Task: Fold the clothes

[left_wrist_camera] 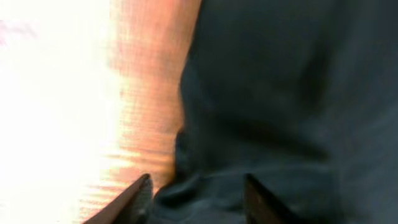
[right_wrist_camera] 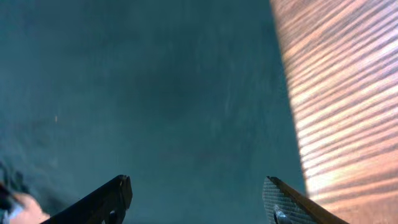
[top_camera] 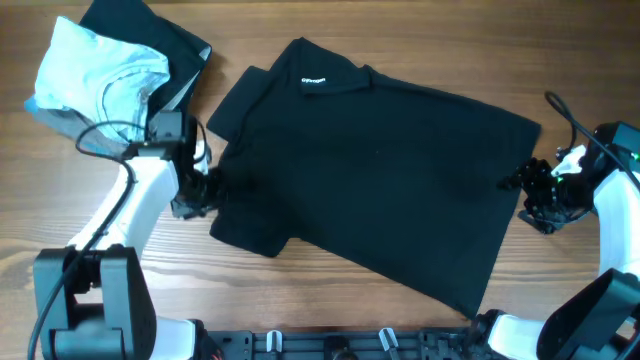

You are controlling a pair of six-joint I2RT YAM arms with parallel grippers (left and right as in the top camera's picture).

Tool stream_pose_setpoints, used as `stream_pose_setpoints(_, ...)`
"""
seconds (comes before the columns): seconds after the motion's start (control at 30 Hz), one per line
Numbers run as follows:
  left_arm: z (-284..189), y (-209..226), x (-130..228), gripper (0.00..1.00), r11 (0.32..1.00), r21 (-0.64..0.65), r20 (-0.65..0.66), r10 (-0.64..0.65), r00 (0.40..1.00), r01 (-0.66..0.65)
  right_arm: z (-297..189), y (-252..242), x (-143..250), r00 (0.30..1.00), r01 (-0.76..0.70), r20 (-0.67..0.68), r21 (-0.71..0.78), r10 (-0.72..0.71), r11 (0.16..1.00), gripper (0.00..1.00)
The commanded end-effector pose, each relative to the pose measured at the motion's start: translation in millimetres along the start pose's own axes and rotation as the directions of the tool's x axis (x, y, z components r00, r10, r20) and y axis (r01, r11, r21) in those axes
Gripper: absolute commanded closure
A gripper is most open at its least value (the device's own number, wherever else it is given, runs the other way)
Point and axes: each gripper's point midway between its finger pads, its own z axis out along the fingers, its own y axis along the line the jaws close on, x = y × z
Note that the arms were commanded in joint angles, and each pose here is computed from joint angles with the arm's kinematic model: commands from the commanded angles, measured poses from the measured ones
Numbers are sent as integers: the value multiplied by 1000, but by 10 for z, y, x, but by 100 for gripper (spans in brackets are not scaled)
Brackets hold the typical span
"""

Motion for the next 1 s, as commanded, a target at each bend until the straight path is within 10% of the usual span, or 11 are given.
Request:
stream_pose_setpoints(0.0, 160, 10, 215, 54, 999, 37, -56, -13, 998, 15, 43, 3, 110, 998, 45, -30, -25, -46, 999, 27)
stream_pose_setpoints(0.13, 329, 58, 303, 56, 999, 41, -51, -12, 999, 14, 141, -69, 217, 997, 32, -65, -15, -32, 999, 27)
stream_pose_setpoints(0.27, 362, 16, 338, 96, 997, 74, -58, -12, 998, 16, 276, -176, 382, 993, 15, -116, 1, -15, 1000, 27)
stream_pose_setpoints(0.77, 173, -257, 221, 96, 979, 196, -67, -45, 997, 57, 647, -388, 669, 982, -99, -150, 101, 113, 990, 31)
stream_pose_setpoints(0.97, 177, -227, 252, 96, 982, 180, -78, -49, 996, 62, 459, 115, 85, 999, 7, 34, -124, -3, 992, 62)
